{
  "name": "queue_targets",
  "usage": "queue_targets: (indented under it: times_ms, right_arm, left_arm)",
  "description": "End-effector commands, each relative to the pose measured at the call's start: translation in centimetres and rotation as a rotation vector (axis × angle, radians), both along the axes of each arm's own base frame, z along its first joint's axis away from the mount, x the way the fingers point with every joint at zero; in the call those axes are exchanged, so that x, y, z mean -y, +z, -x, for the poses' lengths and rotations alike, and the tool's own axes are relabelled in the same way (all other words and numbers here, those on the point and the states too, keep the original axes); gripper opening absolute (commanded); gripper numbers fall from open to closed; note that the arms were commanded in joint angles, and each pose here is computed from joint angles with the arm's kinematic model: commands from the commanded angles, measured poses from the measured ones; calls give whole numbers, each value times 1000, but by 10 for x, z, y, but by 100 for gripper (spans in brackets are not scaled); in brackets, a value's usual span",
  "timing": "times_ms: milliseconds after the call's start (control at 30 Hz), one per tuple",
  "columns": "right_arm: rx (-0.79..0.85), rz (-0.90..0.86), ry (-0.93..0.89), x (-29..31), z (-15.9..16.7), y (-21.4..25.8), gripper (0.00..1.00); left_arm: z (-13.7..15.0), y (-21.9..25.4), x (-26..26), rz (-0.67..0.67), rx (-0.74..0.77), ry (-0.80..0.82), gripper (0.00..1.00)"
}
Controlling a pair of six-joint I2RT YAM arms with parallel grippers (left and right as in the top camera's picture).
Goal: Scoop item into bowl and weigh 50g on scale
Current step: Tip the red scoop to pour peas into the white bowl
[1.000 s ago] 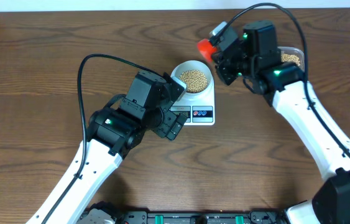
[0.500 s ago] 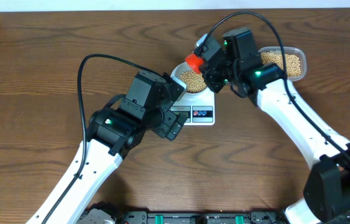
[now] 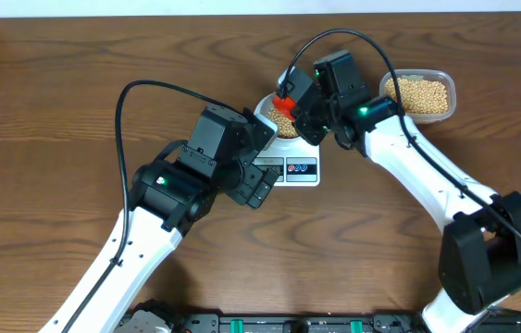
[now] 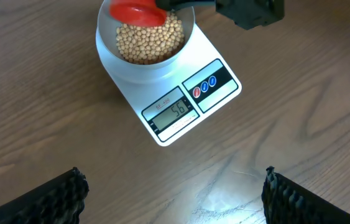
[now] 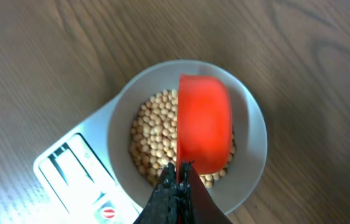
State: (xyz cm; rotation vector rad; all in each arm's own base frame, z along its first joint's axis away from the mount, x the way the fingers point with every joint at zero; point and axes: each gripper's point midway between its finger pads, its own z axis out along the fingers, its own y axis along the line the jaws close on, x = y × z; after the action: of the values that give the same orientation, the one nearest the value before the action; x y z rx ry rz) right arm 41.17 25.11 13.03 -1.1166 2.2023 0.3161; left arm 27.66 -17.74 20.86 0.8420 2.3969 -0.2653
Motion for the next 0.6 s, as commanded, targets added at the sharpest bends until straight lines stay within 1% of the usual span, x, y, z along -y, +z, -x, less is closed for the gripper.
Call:
queue_targets:
  times_ms: [0, 233, 567]
  right_arm:
    - [17, 48, 46, 0, 0, -10, 1]
    - [31, 65, 70, 0, 1, -10, 1]
    - [17, 113, 127, 4, 9, -17, 1]
  left_arm:
    - [-1, 1, 2, 2, 2, -19, 92]
    - [-1, 1, 2, 1, 2, -19, 92]
    - [-1, 1, 2, 2, 2, -19, 92]
